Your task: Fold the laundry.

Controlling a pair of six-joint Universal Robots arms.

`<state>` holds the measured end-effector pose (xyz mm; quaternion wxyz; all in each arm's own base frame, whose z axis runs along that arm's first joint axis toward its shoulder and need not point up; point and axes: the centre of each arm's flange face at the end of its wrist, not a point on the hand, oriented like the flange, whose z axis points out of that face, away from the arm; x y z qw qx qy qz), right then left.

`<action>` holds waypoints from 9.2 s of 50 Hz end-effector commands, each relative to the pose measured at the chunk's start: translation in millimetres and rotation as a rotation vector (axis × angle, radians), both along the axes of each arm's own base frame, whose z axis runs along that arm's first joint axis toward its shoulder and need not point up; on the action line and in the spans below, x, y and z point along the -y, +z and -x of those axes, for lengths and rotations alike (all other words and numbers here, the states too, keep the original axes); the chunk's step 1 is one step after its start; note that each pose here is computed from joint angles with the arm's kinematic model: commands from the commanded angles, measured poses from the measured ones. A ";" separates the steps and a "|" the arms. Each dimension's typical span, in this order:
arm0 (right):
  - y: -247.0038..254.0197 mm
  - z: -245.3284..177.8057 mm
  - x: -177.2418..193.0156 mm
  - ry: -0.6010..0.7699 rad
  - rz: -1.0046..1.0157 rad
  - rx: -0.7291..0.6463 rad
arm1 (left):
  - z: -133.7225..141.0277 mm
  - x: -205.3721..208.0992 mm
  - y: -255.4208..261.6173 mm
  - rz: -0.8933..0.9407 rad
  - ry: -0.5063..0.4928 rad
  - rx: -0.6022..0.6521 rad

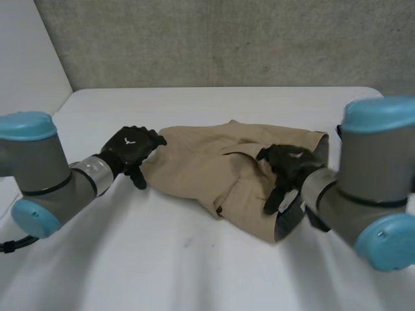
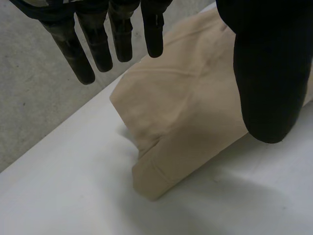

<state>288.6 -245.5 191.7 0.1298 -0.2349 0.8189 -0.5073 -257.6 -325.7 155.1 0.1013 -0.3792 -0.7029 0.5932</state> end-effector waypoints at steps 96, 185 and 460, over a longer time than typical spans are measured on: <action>24.4 20.2 70.1 0.158 -0.050 -0.239 | 34.5 -46.9 53.2 0.163 0.111 0.055; -56.0 -15.9 41.3 0.446 0.348 -0.339 | -24.5 -101.1 15.8 -0.113 0.277 0.072; 5.3 42.5 -47.6 0.458 0.082 -0.639 | -18.4 -221.0 47.3 -0.038 -0.107 0.443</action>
